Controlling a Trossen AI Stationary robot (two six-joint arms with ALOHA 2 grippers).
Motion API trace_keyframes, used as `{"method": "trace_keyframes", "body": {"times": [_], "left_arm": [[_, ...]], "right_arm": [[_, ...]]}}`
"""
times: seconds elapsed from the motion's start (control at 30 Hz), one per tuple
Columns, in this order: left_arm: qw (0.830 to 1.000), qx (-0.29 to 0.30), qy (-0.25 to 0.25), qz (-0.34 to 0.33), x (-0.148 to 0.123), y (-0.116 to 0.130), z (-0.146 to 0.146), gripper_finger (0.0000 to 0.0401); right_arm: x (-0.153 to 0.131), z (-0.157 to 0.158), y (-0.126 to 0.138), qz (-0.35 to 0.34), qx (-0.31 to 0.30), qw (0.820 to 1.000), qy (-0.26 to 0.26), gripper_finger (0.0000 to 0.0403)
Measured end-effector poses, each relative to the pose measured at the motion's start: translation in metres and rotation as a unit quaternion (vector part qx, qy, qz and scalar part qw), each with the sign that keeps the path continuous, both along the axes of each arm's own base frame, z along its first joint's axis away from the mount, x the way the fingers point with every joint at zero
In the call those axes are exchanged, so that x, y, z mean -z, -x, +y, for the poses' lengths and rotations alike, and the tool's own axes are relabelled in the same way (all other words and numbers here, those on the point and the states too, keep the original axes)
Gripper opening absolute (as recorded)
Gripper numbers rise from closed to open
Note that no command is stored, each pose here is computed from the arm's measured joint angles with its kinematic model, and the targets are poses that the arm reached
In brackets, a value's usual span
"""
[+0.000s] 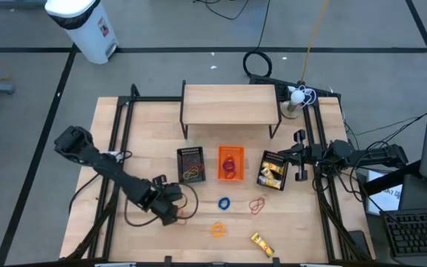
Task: Pick & Place Office Desk Supplies
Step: Put the yellow rubber band into the left black bin
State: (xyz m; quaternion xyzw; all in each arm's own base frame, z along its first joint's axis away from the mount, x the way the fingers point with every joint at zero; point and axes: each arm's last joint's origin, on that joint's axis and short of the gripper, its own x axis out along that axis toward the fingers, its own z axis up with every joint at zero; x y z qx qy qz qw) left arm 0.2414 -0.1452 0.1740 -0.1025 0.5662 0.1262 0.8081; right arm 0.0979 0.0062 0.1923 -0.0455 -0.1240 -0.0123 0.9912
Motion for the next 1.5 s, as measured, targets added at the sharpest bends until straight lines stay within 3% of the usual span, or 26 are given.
{"method": "trace_keyframes", "body": {"times": [0.13, 0.53, 0.63, 0.77, 0.83, 1.0, 1.2, 1.5], "left_arm": [[0.998, -0.033, -0.018, 0.048, 0.019, -0.009, 0.015, 0.0213], [0.994, -0.032, -0.013, 0.108, 0.048, -0.027, 0.035, 0.0174], [0.992, 0.004, -0.004, 0.125, 0.053, -0.028, 0.033, 0.0132], [0.991, 0.039, -0.008, 0.126, 0.054, -0.026, 0.027, 0.0031], [0.992, 0.041, -0.012, 0.118, 0.049, -0.024, 0.027, 0.0013], [0.995, 0.079, -0.031, 0.056, 0.011, -0.010, 0.020, 0.0003], [0.990, 0.104, -0.025, -0.087, -0.057, 0.021, 0.010, 0.0002], [0.946, 0.098, -0.081, -0.300, -0.130, 0.086, 0.015, 0.0001]], "right_arm": [[0.000, 0.000, 0.000, 0.000, 0.000, 1.000, 0.000, 0.0004], [0.000, 0.000, 0.000, 0.001, 0.000, 1.000, 0.000, 0.0004], [0.000, 0.000, 0.000, 0.001, 0.000, 1.000, 0.000, 0.0004], [0.000, 0.000, 0.000, 0.001, 0.000, 1.000, 0.000, 0.0004], [0.000, 0.000, 0.000, 0.001, 0.000, 1.000, 0.000, 0.0004], [0.000, 0.000, 0.000, 0.001, 0.000, 1.000, 0.000, 0.0004], [0.000, 0.000, 0.000, 0.002, 0.000, 1.000, 0.000, 0.0004], [0.001, 0.000, -0.001, 0.005, 0.000, 1.000, 0.001, 0.0004]]}}
